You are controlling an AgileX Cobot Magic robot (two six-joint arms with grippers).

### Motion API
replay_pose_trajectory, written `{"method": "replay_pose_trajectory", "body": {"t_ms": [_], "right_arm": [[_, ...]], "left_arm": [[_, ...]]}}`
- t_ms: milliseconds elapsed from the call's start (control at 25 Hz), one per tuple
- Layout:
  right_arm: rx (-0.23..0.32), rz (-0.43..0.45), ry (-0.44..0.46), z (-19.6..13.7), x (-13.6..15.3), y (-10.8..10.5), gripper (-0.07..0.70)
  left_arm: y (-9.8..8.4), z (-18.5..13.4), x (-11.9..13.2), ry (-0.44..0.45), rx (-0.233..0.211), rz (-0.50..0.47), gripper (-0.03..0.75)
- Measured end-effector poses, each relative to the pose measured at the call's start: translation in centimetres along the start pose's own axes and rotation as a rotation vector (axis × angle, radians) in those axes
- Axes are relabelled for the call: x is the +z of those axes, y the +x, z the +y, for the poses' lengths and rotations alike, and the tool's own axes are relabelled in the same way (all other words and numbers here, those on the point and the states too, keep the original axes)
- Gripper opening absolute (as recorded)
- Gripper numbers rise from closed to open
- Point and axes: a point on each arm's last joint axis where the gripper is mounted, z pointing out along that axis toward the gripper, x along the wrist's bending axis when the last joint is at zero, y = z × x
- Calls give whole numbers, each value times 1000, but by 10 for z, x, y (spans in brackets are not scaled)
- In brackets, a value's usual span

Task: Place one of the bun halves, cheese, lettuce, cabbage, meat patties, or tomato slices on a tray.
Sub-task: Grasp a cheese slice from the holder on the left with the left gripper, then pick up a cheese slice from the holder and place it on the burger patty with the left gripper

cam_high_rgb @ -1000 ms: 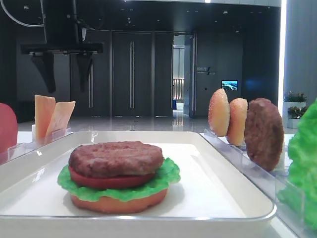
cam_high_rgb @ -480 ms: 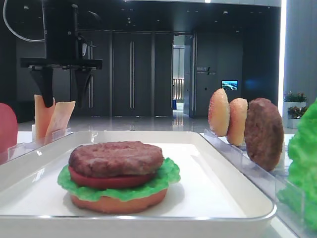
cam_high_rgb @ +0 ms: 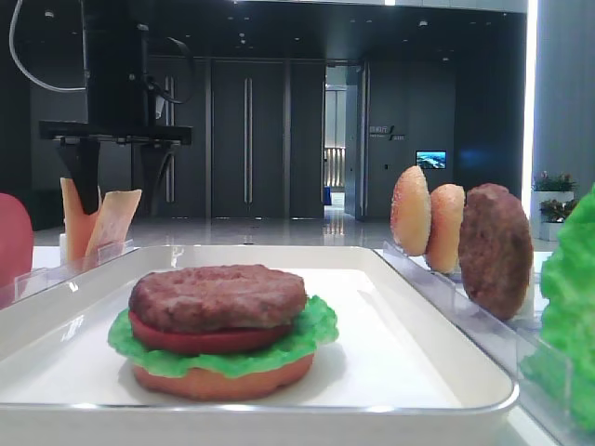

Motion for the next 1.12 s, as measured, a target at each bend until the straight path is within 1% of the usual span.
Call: {"method": "replay_pose_trajectory", "body": {"t_ms": [120, 200, 320, 440, 520, 560, 640, 840, 1120], "right_arm": [[0, 0, 0, 0, 0, 0, 539], [0, 0, 0, 0, 0, 0, 539], [0, 0, 0, 0, 0, 0, 539], [0, 0, 0, 0, 0, 0, 539], [0, 0, 0, 0, 0, 0, 539], [0, 0, 0, 0, 0, 0, 539], [0, 0, 0, 0, 0, 0, 539], [0, 0, 0, 0, 0, 0, 539], [0, 0, 0, 0, 0, 0, 539]], "left_arm": [[0, 0, 1, -1, 9, 7, 507], [1, 0, 2, -1, 17, 9, 469], [1, 0, 2, -3, 24, 14, 347], [1, 0, 2, -3, 39, 16, 182], [1, 1, 2, -4, 48, 17, 87], [1, 1, 2, -5, 55, 20, 54], [2, 1, 2, -6, 71, 22, 31], [2, 1, 2, -5, 78, 22, 29], [-1, 0, 0, 5, 67, -12, 27]]}}
